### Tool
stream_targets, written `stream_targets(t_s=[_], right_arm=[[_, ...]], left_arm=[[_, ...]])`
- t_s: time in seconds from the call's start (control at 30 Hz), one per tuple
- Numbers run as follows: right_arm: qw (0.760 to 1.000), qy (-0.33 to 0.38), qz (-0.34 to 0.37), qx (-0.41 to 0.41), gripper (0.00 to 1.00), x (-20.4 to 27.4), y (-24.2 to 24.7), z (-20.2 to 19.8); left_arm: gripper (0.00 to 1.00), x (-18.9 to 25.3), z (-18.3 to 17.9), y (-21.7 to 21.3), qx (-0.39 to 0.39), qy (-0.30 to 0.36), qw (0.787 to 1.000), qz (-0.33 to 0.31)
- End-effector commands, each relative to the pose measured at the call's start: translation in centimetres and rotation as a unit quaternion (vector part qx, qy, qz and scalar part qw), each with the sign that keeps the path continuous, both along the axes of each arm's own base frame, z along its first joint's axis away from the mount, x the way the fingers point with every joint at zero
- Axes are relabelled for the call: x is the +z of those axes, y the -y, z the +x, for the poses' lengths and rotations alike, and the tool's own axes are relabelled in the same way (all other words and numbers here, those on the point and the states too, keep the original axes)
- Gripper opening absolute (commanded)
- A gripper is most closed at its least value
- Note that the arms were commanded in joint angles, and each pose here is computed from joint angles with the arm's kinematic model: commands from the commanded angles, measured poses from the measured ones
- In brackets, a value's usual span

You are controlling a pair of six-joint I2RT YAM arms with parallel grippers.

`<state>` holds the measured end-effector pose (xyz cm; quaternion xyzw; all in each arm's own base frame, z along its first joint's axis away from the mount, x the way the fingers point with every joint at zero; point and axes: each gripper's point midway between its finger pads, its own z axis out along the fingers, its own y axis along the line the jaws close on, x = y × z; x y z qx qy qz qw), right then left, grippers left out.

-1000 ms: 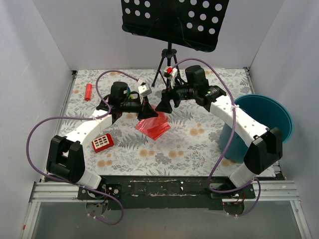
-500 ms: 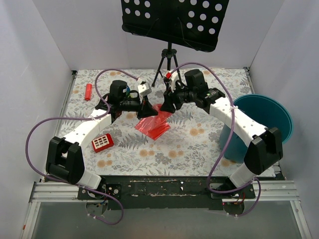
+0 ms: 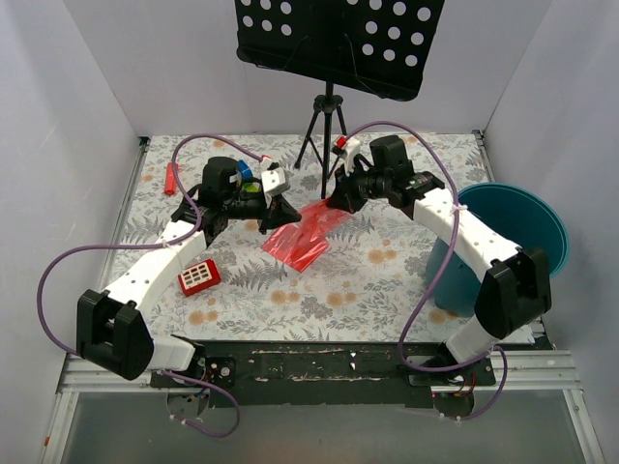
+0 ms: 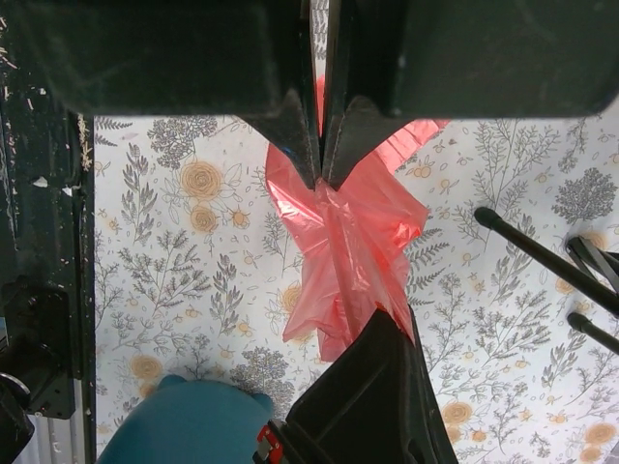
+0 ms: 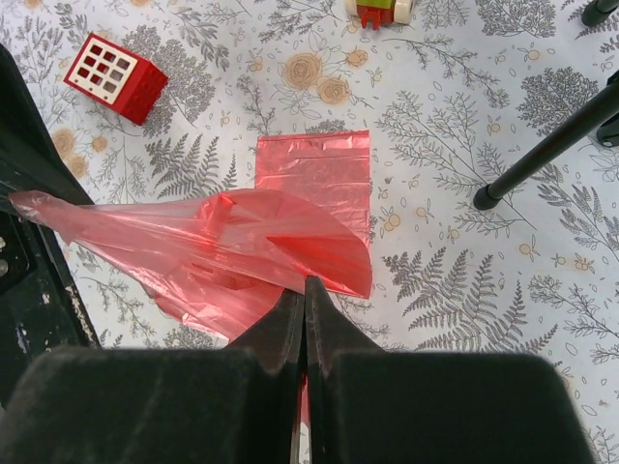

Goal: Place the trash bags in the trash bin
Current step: Unfold the trash bag at the center of the board.

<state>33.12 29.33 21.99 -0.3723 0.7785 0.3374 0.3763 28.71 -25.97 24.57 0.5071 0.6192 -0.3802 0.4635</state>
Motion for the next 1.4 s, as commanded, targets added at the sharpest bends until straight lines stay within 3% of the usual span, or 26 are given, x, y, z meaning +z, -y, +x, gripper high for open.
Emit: stream_targets(t_s=[0.0, 0.13, 0.27, 0.57, 0.67, 0.83, 1.13, 1.27, 1.33, 1.37], right_arm=[[0.999, 0.030, 0.003, -0.029, 0.01, 1.5, 1.1, 0.8], [0.999, 0.018, 0.035, 0.011, 0.42, 2.3, -0.4, -0.5], [0.997, 0.010, 0.051, 0.057, 0.61, 2.5, -2.5, -2.3], [0.996, -0.021, 0.049, 0.074, 0.65, 0.7, -4.0, -4.0], [0.997, -0.044, 0.033, 0.047, 0.65, -1.6, -3.3, -4.1], [0.998, -0.058, 0.023, 0.014, 0.53, -3.4, -2.2, -3.4], [0.994, -0.022, -0.047, -0.099, 0.58, -4.7, 2.7, 0.6], [0.998, -0.017, -0.019, -0.058, 0.04, -3.4, 3.3, -0.3], [0.999, -0.012, -0.002, -0.036, 0.01, -2.3, 2.8, -0.9], [1.000, -0.012, 0.008, -0.027, 0.01, -1.8, 2.5, -1.3]], left_arm=[[0.00, 2.0, -0.9, -0.6, -0.004, 0.029, 1.000, -0.006], [0.00, 2.4, -1.1, -0.4, -0.009, 0.028, 0.999, -0.013], [0.00, 3.1, -1.1, -0.3, -0.011, 0.032, 0.999, -0.018], [0.00, 6.1, -0.1, -0.4, 0.018, 0.064, 0.997, -0.037], [0.00, 8.1, 0.1, -0.5, 0.037, 0.083, 0.994, -0.057], [0.00, 9.9, -0.1, -0.9, 0.050, 0.093, 0.992, -0.068], [0.00, 8.2, -0.1, -2.1, 0.081, 0.097, 0.991, -0.039], [0.00, 7.1, -0.2, -2.5, 0.090, 0.089, 0.992, -0.028], [0.00, 6.5, -0.6, -2.3, 0.081, 0.072, 0.994, -0.030], [0.07, 6.1, -0.7, -2.1, 0.077, 0.059, 0.995, -0.033]])
